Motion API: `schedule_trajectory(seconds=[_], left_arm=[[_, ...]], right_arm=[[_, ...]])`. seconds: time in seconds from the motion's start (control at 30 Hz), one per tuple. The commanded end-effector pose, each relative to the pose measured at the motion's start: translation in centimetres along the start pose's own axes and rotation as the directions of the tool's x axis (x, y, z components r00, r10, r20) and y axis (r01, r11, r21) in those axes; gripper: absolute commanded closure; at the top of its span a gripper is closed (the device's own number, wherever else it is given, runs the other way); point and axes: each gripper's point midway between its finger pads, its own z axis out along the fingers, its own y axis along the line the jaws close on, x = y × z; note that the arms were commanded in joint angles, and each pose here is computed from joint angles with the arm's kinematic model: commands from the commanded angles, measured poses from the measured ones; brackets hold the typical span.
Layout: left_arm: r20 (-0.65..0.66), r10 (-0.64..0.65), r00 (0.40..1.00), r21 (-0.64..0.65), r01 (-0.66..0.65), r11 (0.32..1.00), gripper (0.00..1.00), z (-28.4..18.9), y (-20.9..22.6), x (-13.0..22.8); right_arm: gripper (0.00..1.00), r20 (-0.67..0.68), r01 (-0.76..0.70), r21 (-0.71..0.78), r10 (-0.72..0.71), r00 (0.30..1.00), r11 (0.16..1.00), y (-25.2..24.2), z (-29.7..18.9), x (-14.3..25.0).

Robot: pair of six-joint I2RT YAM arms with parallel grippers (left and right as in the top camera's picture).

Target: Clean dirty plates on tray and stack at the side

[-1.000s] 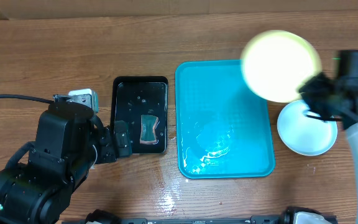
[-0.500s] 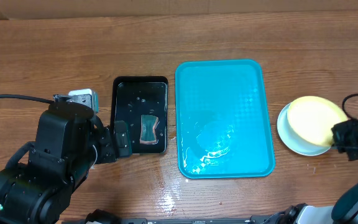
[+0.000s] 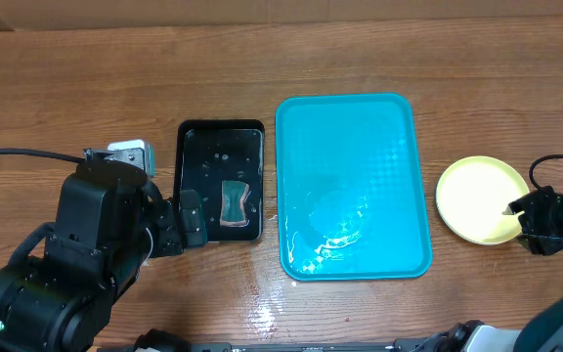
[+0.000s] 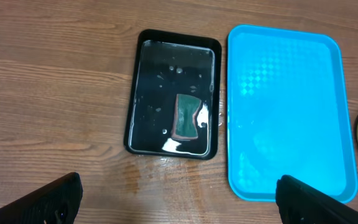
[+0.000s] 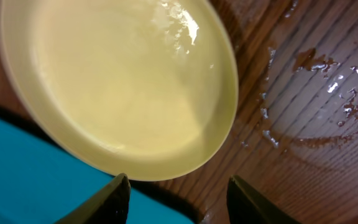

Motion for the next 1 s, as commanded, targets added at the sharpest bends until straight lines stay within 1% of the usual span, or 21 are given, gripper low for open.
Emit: schedule_trajectory(seconds=[0.0,0.03,0.1,0.13,0.23,0.27,0.33,0.37,0.4,0.43,0.5,0.57,0.97], left_arm=[[0.021,-0.006,1.0,-0.012,0.006,1.0,0.0,-0.3,0.3,-0.5],[0.021,-0.006,1.0,-0.012,0.006,1.0,0.0,-0.3,0.3,-0.5],[0.021,-0.006,1.0,-0.012,0.006,1.0,0.0,-0.3,0.3,-0.5],[0.021,-0.006,1.0,-0.012,0.006,1.0,0.0,-0.3,0.3,-0.5],[0.021,-0.006,1.0,-0.012,0.006,1.0,0.0,-0.3,0.3,-0.5],[0.021,-0.006,1.0,-0.012,0.006,1.0,0.0,-0.3,0.3,-0.5],[0.021,-0.006,1.0,-0.012,0.006,1.0,0.0,-0.3,0.3,-0.5],[0.021,-0.006,1.0,-0.012,0.006,1.0,0.0,-0.3,0.3,-0.5],[0.021,-0.006,1.0,-0.012,0.006,1.0,0.0,-0.3,0.3,-0.5],[0.021,-0.006,1.0,-0.012,0.006,1.0,0.0,-0.3,0.3,-0.5],[0.021,-0.006,1.0,-0.012,0.006,1.0,0.0,-0.3,0.3,-0.5],[0.021,-0.006,1.0,-0.012,0.006,1.0,0.0,-0.3,0.3,-0.5],[0.021,-0.006,1.0,-0.012,0.006,1.0,0.0,-0.3,0.3,-0.5]], right_arm=[[0.48,0.115,0.185,-0.184,-0.166,0.98,0.965,4.1,-4.7,1.3],[0.48,0.173,0.283,-0.239,-0.246,0.954,0.929,5.6,-6.5,2.7],[0.48,0.242,0.402,-0.285,-0.341,0.908,0.87,7.3,-8.3,4.5],[0.48,0.284,0.481,-0.305,-0.404,0.87,0.822,8.3,-9.3,5.8],[0.48,0.39,0.672,-0.316,-0.554,0.736,0.67,10.3,-11.5,9.6],[0.45,0.445,0.769,-0.315,-0.629,0.637,0.556,11.3,-12.7,12.6],[0.42,0.471,0.817,-0.32,-0.667,0.577,0.48,11.7,-13.4,14.8],[0.35,0.482,0.838,-0.325,-0.685,0.546,0.439,11.8,-13.8,16.0],[0.21,0.49,0.854,-0.329,-0.7,0.519,0.404,11.9,-14.0,17.0],[0.0,0.495,0.864,-0.33,-0.71,0.501,0.379,11.9,-14.2,17.7],[0.0,0.496,0.873,-0.335,-0.722,0.483,0.354,11.9,-14.3,18.4],[0.0,0.491,0.876,-0.337,-0.729,0.477,0.346,11.9,-14.2,18.7],[0.0,0.453,0.866,-0.341,-0.743,0.493,0.366,12.2,-13.2,18.3]])
